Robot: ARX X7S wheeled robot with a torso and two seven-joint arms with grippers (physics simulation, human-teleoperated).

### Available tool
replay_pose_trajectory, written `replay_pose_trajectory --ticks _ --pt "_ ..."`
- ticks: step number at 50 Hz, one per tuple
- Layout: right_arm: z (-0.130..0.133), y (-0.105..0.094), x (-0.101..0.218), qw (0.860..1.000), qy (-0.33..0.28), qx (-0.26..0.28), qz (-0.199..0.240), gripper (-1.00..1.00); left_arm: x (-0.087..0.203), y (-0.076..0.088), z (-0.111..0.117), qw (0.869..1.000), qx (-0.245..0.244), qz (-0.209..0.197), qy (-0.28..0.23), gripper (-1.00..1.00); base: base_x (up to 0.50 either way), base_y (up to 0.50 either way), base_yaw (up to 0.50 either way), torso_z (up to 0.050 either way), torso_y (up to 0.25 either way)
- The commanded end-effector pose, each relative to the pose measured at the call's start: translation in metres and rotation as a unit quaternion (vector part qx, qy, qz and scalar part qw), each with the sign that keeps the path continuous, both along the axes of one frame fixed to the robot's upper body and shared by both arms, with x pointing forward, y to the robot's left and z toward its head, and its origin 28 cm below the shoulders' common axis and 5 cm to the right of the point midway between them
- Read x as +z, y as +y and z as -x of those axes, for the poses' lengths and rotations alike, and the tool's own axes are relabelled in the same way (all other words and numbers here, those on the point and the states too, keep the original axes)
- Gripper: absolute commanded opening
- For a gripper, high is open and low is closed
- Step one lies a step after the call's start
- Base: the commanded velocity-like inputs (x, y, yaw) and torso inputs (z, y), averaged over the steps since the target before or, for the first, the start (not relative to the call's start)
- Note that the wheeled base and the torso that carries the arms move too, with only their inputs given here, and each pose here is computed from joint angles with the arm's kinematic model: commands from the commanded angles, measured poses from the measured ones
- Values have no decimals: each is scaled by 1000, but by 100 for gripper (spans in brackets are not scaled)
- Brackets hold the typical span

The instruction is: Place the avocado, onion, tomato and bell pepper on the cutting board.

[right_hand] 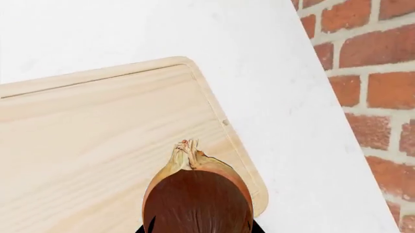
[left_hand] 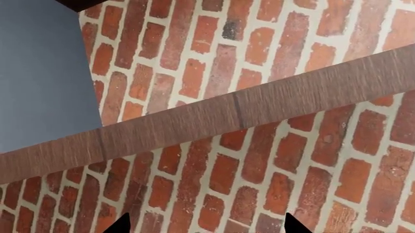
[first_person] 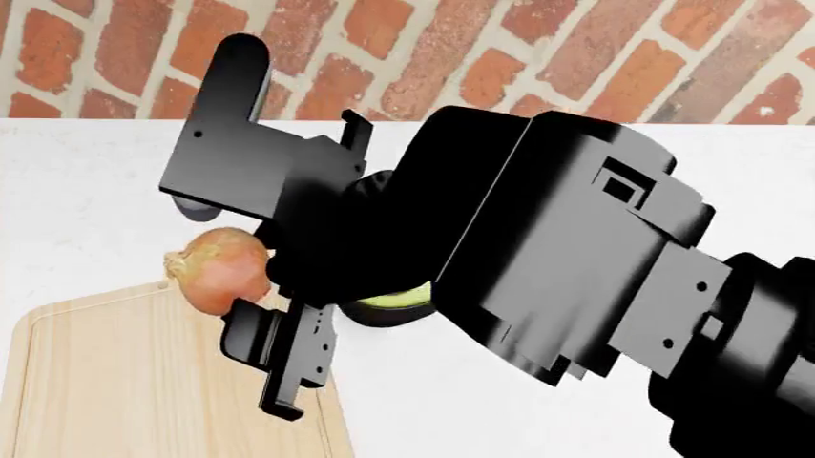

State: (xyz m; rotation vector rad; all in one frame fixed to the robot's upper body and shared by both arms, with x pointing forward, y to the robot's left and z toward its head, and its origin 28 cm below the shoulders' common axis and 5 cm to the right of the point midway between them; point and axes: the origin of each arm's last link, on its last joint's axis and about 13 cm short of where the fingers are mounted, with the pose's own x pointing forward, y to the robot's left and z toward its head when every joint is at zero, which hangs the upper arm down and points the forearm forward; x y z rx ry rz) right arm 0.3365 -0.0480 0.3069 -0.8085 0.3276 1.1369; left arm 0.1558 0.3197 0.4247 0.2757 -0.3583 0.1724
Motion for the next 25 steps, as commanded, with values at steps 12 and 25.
replay_pose_trajectory --ticks 12,25 --pt "11 71 -33 993 -75 56 -77 -100 -2 2 2 1000 -4 5 -11 100 0 0 0 0 0" --pt "4 100 -49 990 -82 32 -109 -100 -3 8 7 1000 4 10 -12 100 0 0 0 0 0"
